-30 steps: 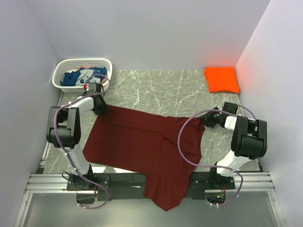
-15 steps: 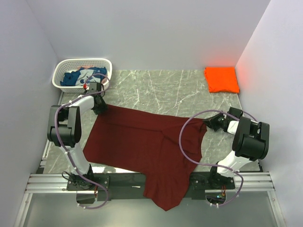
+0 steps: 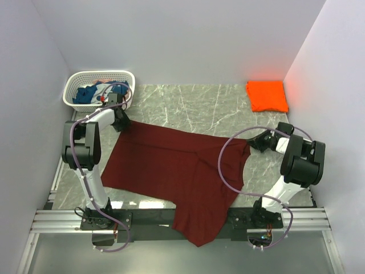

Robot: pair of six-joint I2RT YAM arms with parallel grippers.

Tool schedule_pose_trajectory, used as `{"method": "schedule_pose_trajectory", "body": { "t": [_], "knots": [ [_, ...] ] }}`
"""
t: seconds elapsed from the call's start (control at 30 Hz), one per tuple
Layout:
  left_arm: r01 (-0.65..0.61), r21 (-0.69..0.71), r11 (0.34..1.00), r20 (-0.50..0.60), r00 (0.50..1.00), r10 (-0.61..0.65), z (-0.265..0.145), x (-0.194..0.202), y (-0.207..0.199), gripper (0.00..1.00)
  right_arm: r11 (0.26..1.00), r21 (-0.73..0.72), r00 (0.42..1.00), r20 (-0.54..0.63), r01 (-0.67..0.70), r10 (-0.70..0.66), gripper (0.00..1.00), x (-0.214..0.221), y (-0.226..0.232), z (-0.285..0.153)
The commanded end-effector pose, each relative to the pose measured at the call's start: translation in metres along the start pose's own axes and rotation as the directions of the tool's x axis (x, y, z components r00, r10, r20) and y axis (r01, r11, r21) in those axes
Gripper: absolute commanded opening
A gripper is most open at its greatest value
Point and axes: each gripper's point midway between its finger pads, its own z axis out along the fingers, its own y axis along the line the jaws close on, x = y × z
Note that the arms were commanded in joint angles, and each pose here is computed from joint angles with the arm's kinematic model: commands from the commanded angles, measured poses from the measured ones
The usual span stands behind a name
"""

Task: Fold and stack the t-shirts
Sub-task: Fold the tshirt

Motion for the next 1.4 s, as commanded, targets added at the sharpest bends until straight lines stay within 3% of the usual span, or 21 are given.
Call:
{"method": "schedule_pose_trajectory", "body": {
  "t": [0.0,0.17,0.27,0.43,0.47,0.53,0.63,0.7,0.83,1.1,1.37],
  "knots": [
    [0.027,-0.016,0.999,-0.003,1.0,-0.027,0.01,-0.008,0.001,0.43,0.999,0.025,0.997,0.056,0.048,-0.05,0.06,-0.029,0.005,0.004],
    [0.033,0.025,0.999,0.038,0.999,-0.034,-0.004,-0.025,-0.011,0.51,0.993,0.024,0.991,0.061,0.119,-0.12,0.13,-0.042,0.02,-0.001],
    [0.035,0.063,0.997,0.075,0.996,-0.039,-0.027,-0.036,-0.018,0.59,0.983,0.054,0.979,0.096,0.173,-0.177,0.26,-0.043,0.032,-0.016],
    [0.029,0.108,0.994,0.143,0.989,-0.044,-0.073,-0.048,-0.025,0.68,0.952,0.184,0.954,0.126,0.246,-0.272,0.45,-0.034,0.041,-0.041],
    [0.028,0.128,0.991,0.169,0.984,-0.049,-0.089,-0.053,-0.027,0.75,0.937,0.229,0.939,0.16,0.265,-0.304,0.46,-0.034,0.044,-0.05],
    [0.028,0.12,0.992,0.179,0.983,-0.049,-0.102,-0.049,-0.021,0.79,0.912,0.282,0.925,0.152,0.298,-0.349,0.47,-0.024,0.044,-0.061],
    [0.025,0.117,0.993,0.22,0.974,-0.05,-0.131,-0.047,-0.008,0.89,0.848,0.301,0.861,0.134,0.436,-0.491,0.45,0.006,0.063,-0.074],
    [0.015,0.121,0.993,0.268,0.962,-0.047,-0.154,-0.048,0.002,0.9,0.785,0.245,0.796,0.075,0.569,-0.6,0.43,0.047,0.083,-0.076],
    [-0.008,0.108,0.994,0.332,0.943,-0.028,-0.181,-0.028,0.029,0.91,0.693,0.179,0.706,-0.017,0.699,-0.708,0.4,0.107,0.087,-0.079],
    [-0.06,0.094,0.994,0.354,0.935,0.023,-0.182,0.023,0.063,0.95,0.509,0.134,0.526,-0.218,0.851,-0.822,0.37,0.186,0.061,-0.079],
    [-0.072,0.077,0.994,0.363,0.931,0.04,-0.172,0.024,0.064,0.91,0.263,0.173,0.307,-0.324,0.949,-0.895,0.27,0.219,0.051,-0.06]
  ]
}}
